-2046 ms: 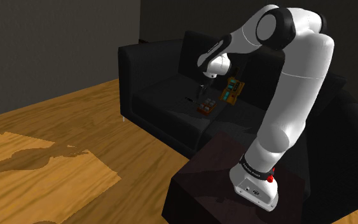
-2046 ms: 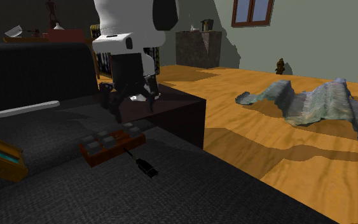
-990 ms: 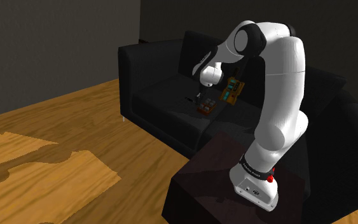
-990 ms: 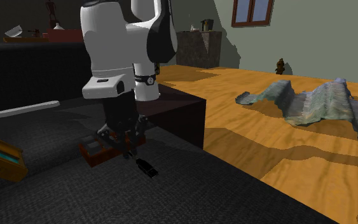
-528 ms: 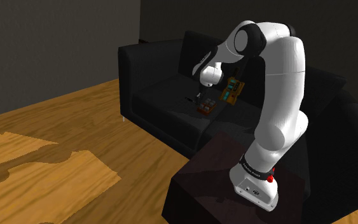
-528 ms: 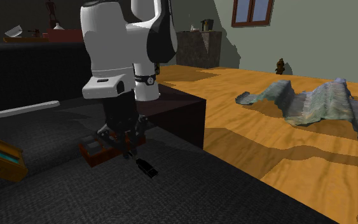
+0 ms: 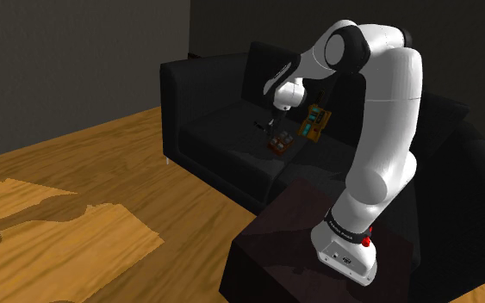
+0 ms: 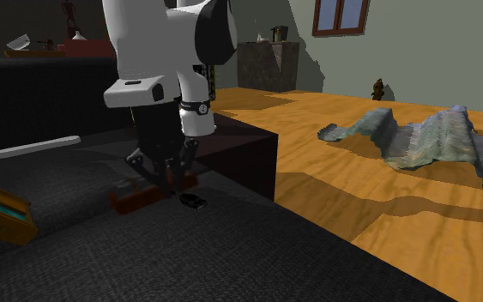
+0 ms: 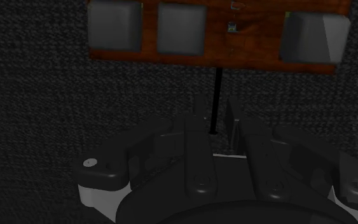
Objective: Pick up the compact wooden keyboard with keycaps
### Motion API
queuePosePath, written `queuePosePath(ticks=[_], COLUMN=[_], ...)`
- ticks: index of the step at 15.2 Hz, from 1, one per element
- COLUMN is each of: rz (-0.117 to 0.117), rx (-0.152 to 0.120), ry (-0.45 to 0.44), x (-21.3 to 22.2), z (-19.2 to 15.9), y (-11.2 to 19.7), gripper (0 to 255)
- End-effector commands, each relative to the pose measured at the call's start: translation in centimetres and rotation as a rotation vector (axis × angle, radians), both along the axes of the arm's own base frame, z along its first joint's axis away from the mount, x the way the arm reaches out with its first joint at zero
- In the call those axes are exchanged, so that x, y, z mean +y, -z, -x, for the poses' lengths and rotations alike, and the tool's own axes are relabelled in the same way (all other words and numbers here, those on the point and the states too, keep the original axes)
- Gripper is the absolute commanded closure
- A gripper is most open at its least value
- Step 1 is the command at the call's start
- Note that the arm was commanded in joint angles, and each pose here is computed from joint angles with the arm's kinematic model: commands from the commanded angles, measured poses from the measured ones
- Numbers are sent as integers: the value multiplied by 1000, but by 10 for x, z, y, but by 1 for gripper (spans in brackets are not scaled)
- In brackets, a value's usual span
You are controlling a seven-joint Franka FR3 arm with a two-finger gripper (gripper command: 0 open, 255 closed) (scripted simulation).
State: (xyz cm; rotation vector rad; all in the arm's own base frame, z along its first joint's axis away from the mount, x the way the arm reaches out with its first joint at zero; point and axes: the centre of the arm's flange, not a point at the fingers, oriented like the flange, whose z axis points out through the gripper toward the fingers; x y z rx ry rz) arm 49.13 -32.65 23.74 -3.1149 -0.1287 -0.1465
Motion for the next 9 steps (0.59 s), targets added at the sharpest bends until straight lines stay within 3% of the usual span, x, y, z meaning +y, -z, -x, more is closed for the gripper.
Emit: queuePosePath(ticks=[1, 9], rz=[0, 0], rx=[0, 0], ry=[0, 0], x=[1, 1], z=[0, 0], y=[-11, -44], gripper=[255, 255])
